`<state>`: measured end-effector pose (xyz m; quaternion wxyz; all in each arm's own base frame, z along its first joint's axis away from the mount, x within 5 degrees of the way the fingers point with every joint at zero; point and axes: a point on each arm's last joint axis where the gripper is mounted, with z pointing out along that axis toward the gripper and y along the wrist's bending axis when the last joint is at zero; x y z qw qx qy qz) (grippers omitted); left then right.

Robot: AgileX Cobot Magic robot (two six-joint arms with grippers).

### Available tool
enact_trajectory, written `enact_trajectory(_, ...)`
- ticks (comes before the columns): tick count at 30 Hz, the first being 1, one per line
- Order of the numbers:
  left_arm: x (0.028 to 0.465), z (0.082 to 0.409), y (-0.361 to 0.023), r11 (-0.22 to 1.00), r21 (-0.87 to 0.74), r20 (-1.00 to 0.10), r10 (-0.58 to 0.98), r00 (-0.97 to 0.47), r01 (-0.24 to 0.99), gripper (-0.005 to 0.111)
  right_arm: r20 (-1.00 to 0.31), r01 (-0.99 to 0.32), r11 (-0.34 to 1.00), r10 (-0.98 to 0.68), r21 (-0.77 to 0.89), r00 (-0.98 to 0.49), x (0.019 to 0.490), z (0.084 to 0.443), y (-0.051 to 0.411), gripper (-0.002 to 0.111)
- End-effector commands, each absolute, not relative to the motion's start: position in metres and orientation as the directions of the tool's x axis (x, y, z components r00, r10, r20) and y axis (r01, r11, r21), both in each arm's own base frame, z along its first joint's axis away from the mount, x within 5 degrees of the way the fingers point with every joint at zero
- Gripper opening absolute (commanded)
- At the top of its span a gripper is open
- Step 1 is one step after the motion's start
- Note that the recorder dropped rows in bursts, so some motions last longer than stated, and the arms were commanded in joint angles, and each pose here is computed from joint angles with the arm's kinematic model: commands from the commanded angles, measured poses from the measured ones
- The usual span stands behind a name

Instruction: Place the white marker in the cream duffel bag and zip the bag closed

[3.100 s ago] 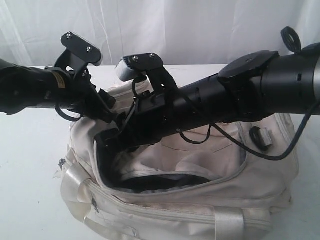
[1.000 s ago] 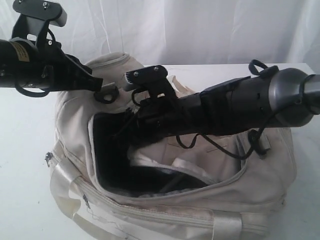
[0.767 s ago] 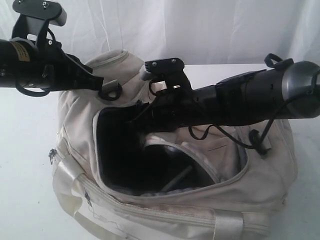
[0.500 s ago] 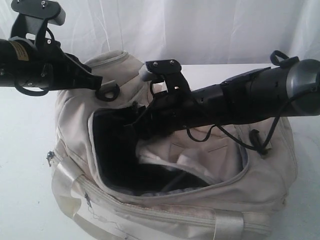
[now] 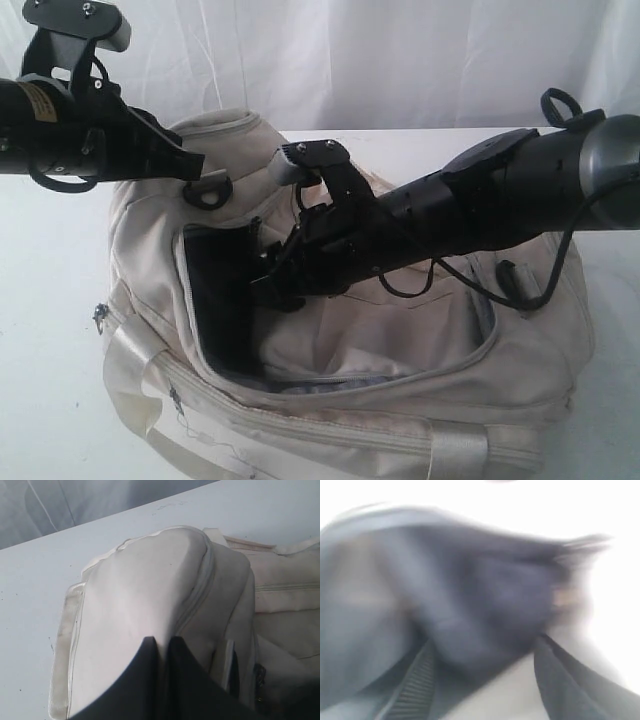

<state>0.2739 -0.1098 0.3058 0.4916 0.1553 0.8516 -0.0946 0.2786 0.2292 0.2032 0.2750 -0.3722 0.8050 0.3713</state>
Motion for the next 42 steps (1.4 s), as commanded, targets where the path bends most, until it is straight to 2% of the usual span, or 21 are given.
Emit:
enact_trajectory(1,0.272,0.316,-0.109,0.935,-0.015,-0.892,0.148,-0.427,0.355,0.001,-0.736,-0.785,0.52,-0.374,0.337,-0.564,0.287,0.204,0.224,0.054)
enact_trajectory(5,0.272,0.316,-0.109,0.935,-0.015,-0.892,0.148,-0.427,0.355,0.001,-0.746,-0.775,0.561,-0.374,0.291,-0.551,0.291,0.203,0.221,0.054)
enact_trajectory(20,0.272,0.315,-0.109,0.936,-0.019,-0.89,0.145,-0.432,0.353,0.001,-0.77,-0.777,0.557,-0.344,0.293,-0.538,0.301,0.204,0.227,0.052)
enact_trajectory(30,0.272,0.315,-0.109,0.936,-0.02,-0.89,0.144,-0.433,0.352,0.001,-0.749,-0.773,0.533,-0.341,0.344,-0.568,0.305,0.193,0.234,0.05)
enact_trajectory(42,0.272,0.315,-0.109,0.936,-0.02,-0.89,0.144,-0.433,0.352,0.001,-0.746,-0.782,0.45,-0.309,0.431,-0.589,0.294,0.21,0.237,0.052)
